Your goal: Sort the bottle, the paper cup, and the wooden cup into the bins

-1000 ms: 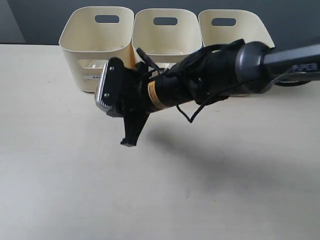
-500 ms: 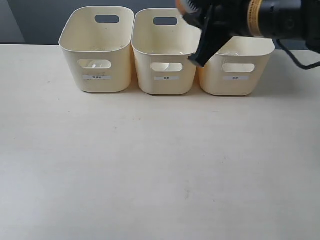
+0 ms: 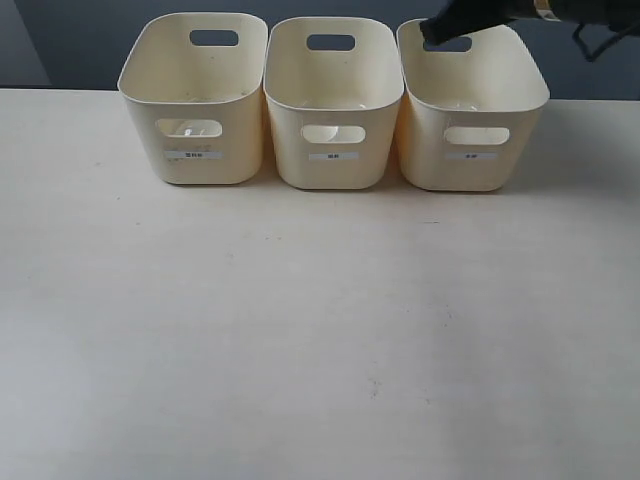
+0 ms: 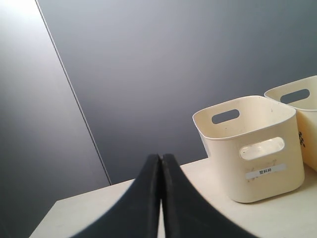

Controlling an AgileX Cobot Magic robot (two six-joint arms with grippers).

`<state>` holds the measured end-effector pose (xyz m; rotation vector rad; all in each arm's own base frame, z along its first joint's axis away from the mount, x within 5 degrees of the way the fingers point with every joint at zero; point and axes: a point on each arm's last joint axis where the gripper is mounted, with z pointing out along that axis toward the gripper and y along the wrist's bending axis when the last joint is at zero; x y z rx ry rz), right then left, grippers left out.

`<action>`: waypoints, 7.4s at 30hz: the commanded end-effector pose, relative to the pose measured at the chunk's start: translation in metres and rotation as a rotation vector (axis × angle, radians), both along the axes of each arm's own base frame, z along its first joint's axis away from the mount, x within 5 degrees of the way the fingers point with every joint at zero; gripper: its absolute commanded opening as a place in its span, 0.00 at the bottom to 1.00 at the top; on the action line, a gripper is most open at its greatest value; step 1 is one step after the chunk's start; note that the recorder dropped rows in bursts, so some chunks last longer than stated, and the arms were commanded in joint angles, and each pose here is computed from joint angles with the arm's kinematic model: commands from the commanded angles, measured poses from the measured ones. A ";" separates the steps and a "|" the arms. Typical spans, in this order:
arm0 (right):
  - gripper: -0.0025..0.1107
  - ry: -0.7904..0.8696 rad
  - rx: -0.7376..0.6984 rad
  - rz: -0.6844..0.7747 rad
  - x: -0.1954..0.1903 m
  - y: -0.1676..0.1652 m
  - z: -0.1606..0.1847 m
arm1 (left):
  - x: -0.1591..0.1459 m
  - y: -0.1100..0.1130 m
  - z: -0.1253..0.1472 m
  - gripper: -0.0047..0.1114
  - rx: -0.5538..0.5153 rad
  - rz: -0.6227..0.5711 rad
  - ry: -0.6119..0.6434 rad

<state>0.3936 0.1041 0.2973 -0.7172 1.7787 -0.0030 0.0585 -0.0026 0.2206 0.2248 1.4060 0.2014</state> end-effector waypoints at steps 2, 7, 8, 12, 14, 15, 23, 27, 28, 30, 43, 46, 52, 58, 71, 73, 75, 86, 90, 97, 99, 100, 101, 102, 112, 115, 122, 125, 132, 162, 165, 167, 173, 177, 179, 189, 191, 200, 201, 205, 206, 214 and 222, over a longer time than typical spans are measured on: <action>0.02 0.082 0.098 -0.137 0.038 -0.002 -0.028 | 0.000 0.000 0.000 0.04 -0.002 -0.003 -0.006; 0.02 0.119 0.135 -0.174 0.056 0.001 -0.046 | 0.000 0.000 0.000 0.04 -0.002 -0.003 -0.006; 0.02 0.131 0.139 -0.186 0.057 0.000 -0.050 | 0.000 0.000 0.000 0.04 -0.002 -0.003 -0.006; 0.02 0.170 0.143 -0.211 0.062 0.000 -0.067 | 0.000 0.000 0.000 0.04 -0.002 -0.003 -0.006; 0.02 0.186 0.141 -0.221 0.063 0.000 -0.075 | 0.000 0.000 0.000 0.04 -0.002 -0.003 -0.006; 0.02 0.194 0.138 -0.221 0.064 0.000 -0.079 | 0.000 0.000 0.000 0.04 -0.002 -0.003 -0.006; 0.02 0.245 0.120 -0.249 0.069 -0.001 -0.104 | 0.000 0.000 0.000 0.04 -0.002 -0.003 -0.006; 0.02 0.272 0.120 -0.272 0.071 -0.002 -0.117 | 0.000 0.000 0.000 0.04 -0.002 -0.003 -0.006; 0.02 0.277 0.118 -0.274 0.071 -0.002 -0.119 | 0.000 0.000 0.000 0.04 -0.002 -0.003 -0.006; 0.02 0.285 0.114 -0.277 0.072 -0.002 -0.124 | 0.000 0.000 0.000 0.04 -0.002 -0.003 -0.006; 0.41 0.296 0.130 -0.293 0.072 -0.002 -0.127 | 0.000 0.000 0.000 0.04 -0.002 -0.003 -0.006; 0.54 0.301 0.144 -0.302 0.072 -0.002 -0.127 | 0.000 0.000 0.000 0.04 -0.002 -0.003 -0.006; 0.53 0.298 0.144 -0.307 0.072 -0.003 -0.126 | 0.000 0.000 0.000 0.04 -0.002 -0.003 -0.006; 0.52 0.248 0.178 -0.274 0.067 -0.001 -0.097 | 0.000 0.000 0.000 0.04 -0.002 -0.003 -0.006; 0.17 0.120 0.168 -0.143 -0.019 -0.012 -0.012 | 0.000 0.000 0.000 0.04 -0.002 -0.003 -0.006; 0.17 0.087 0.169 -0.149 -0.045 -0.018 0.003 | 0.000 0.000 0.000 0.04 -0.002 -0.003 -0.006; 0.17 0.060 0.175 -0.152 -0.069 -0.025 0.014 | 0.000 0.000 0.000 0.04 -0.002 -0.003 -0.006; 0.17 -0.054 0.262 -0.174 -0.178 -0.051 0.034 | 0.000 0.000 0.000 0.04 -0.002 -0.003 -0.006; 0.17 -0.092 0.315 -0.185 -0.212 -0.059 0.031 | 0.000 0.000 0.000 0.04 -0.002 -0.003 -0.006; 0.17 -0.167 0.471 -0.200 -0.263 -0.072 0.027 | 0.000 0.000 0.000 0.04 -0.002 -0.003 -0.006; 0.17 -0.193 0.499 -0.197 -0.276 -0.075 0.024 | 0.000 0.000 0.000 0.04 -0.002 -0.003 -0.006; 0.17 -0.209 0.506 -0.193 -0.282 -0.076 0.022 | 0.000 0.000 0.000 0.04 -0.002 -0.003 -0.006; 0.17 -0.224 0.511 -0.190 -0.288 -0.077 0.020 | 0.000 0.000 0.000 0.04 -0.002 -0.003 -0.006; 0.17 -0.236 0.520 -0.187 -0.294 -0.079 0.017 | 0.000 0.000 0.000 0.04 -0.002 -0.003 -0.006; 0.17 -0.288 0.572 -0.171 -0.324 -0.085 -0.013 | 0.000 0.000 0.000 0.04 -0.002 -0.003 -0.006; 0.17 -0.292 0.573 -0.170 -0.328 -0.086 -0.021 | 0.000 0.000 0.000 0.04 -0.002 -0.003 -0.006; 0.17 -0.302 0.576 -0.168 -0.330 -0.086 -0.023 | 0.000 0.000 0.000 0.04 -0.002 -0.003 -0.006; 0.17 -0.302 0.576 -0.168 -0.330 -0.086 -0.023 | 0.000 0.000 0.000 0.04 -0.002 -0.003 -0.006; 0.17 -0.324 0.592 -0.138 -0.334 -0.085 -0.021 | 0.000 0.000 0.000 0.04 -0.002 -0.003 -0.006; 0.17 -0.368 0.524 -0.466 -0.337 -0.105 -0.082 | 0.000 0.000 0.000 0.04 -0.002 -0.003 -0.006; 0.17 -0.368 0.524 -0.466 -0.337 -0.105 -0.082 | 0.000 0.000 0.000 0.04 -0.002 -0.003 -0.006; 0.17 -0.368 0.524 -0.466 -0.337 -0.105 -0.082 | 0.000 0.000 0.000 0.04 -0.002 -0.003 -0.006; 0.17 -0.368 0.524 -0.466 -0.337 -0.105 -0.082 | 0.000 0.000 0.000 0.04 -0.002 -0.003 -0.006; 0.17 -0.366 0.533 -0.469 -0.338 -0.105 -0.082 | 0.000 0.000 0.000 0.04 -0.002 -0.003 -0.006; 0.17 -0.365 0.541 -0.469 -0.338 -0.105 -0.082 | 0.000 0.000 0.000 0.04 -0.002 -0.003 -0.006; 0.17 -0.365 0.543 -0.468 -0.338 -0.105 -0.082 | 0.000 0.000 0.000 0.04 -0.002 -0.003 -0.006; 0.17 -0.364 0.551 -0.469 -0.338 -0.105 -0.082 | 0.000 0.000 0.000 0.04 -0.002 -0.003 -0.006; 0.17 -0.406 0.489 -0.457 -0.338 -0.105 -0.080 | 0.000 0.000 0.000 0.04 -0.002 -0.003 -0.006; 0.17 -0.402 0.468 -0.485 -0.338 -0.107 -0.081 | 0.000 0.000 0.000 0.04 -0.002 -0.003 -0.006; 0.17 -0.307 0.370 -0.539 -0.337 -0.111 -0.092 | 0.000 0.000 0.000 0.04 -0.002 -0.003 -0.006; 0.17 -0.303 0.349 -0.536 -0.337 -0.111 -0.092 | 0.000 0.000 0.000 0.04 -0.002 -0.003 -0.006; 0.17 -0.309 0.357 -0.535 -0.337 -0.110 -0.092 | 0.000 0.000 0.000 0.04 -0.002 -0.003 -0.006; 0.17 -0.309 0.357 -0.535 -0.337 -0.110 -0.092 | 0.000 0.000 0.000 0.04 -0.002 -0.003 -0.006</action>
